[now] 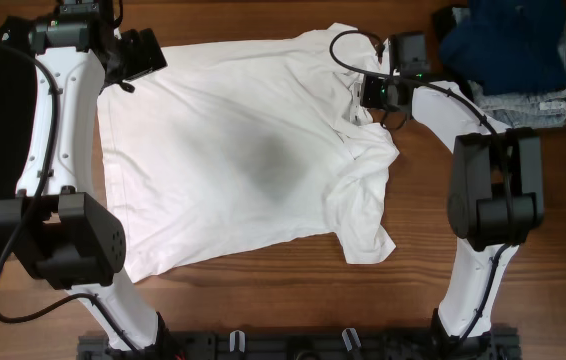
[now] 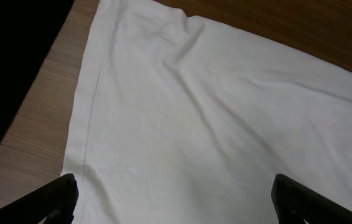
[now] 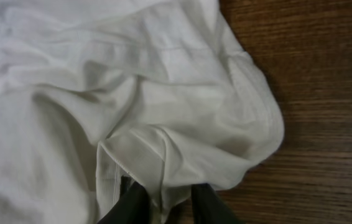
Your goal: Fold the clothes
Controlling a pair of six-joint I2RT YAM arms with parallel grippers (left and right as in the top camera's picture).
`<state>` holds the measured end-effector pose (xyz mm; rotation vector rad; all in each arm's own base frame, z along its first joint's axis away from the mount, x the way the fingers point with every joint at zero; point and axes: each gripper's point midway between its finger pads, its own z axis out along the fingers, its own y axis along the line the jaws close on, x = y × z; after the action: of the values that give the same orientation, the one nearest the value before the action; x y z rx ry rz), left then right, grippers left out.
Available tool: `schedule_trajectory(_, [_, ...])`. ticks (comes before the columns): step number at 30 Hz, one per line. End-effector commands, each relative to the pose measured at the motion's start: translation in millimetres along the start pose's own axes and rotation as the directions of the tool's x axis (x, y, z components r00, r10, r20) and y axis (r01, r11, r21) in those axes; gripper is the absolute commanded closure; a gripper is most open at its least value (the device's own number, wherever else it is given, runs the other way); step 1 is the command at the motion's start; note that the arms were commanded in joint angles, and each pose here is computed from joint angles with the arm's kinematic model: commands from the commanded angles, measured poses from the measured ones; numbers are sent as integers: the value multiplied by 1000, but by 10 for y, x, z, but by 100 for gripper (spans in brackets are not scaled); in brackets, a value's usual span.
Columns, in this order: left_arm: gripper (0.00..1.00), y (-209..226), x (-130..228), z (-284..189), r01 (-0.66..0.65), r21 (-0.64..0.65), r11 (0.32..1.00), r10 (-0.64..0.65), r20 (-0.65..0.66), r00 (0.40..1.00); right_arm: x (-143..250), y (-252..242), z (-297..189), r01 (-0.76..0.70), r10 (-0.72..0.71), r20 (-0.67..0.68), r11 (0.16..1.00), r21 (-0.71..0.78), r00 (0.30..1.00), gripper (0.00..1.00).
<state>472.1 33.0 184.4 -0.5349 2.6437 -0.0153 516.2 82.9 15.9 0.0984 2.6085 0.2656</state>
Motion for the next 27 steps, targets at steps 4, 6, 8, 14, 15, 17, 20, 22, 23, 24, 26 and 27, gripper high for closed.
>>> schedule_trajectory(4, [0,-39,22,13,4,12,1000,-4,-9,1000,-160,-68,44,-18,17,48,1000,6,999,83])
schedule_trajectory(6, [0,-40,21,13,4,12,1000,-4,-8,1000,-224,-38,40,-14,15,74,1000,-8,997,83])
schedule_trajectory(8, [0,-39,22,13,4,12,1000,-4,-9,1000,-246,-33,39,-14,14,82,1000,-10,997,83])
schedule_trajectory(14, [0,-40,22,13,4,12,1000,-4,-9,1000,-247,-26,41,-11,12,83,1000,-11,996,83])
schedule_trajectory(15, [0,-40,22,13,4,12,1000,-4,-9,1000,-250,-21,41,-11,12,84,1000,-12,996,83])
schedule_trajectory(17, [0,-40,22,13,4,12,1000,-4,-9,1000,-259,-4,41,-8,9,89,1000,-16,996,80])
schedule_trajectory(20, [0,-40,21,13,4,12,1000,-4,-8,1000,-294,44,39,3,0,104,1000,-27,995,77])
schedule_trajectory(22, [0,-40,21,12,4,12,1000,-4,-8,1000,-320,73,37,8,-4,116,999,-33,993,75])
schedule_trajectory(23, [0,-40,21,13,4,12,1000,-4,-8,1000,-331,92,37,14,-10,122,999,-35,992,74])
schedule_trajectory(24, [0,-40,21,13,4,12,1000,-4,-8,1000,-341,108,36,22,-18,127,999,-37,992,73])
schedule_trajectory(26, [0,-40,21,13,4,12,1000,-4,-8,1000,-348,136,36,45,-40,133,998,-38,990,73])
schedule_trajectory(27, [0,-40,21,13,4,12,1000,-4,-8,1000,-343,148,39,55,-49,133,998,-38,990,73])
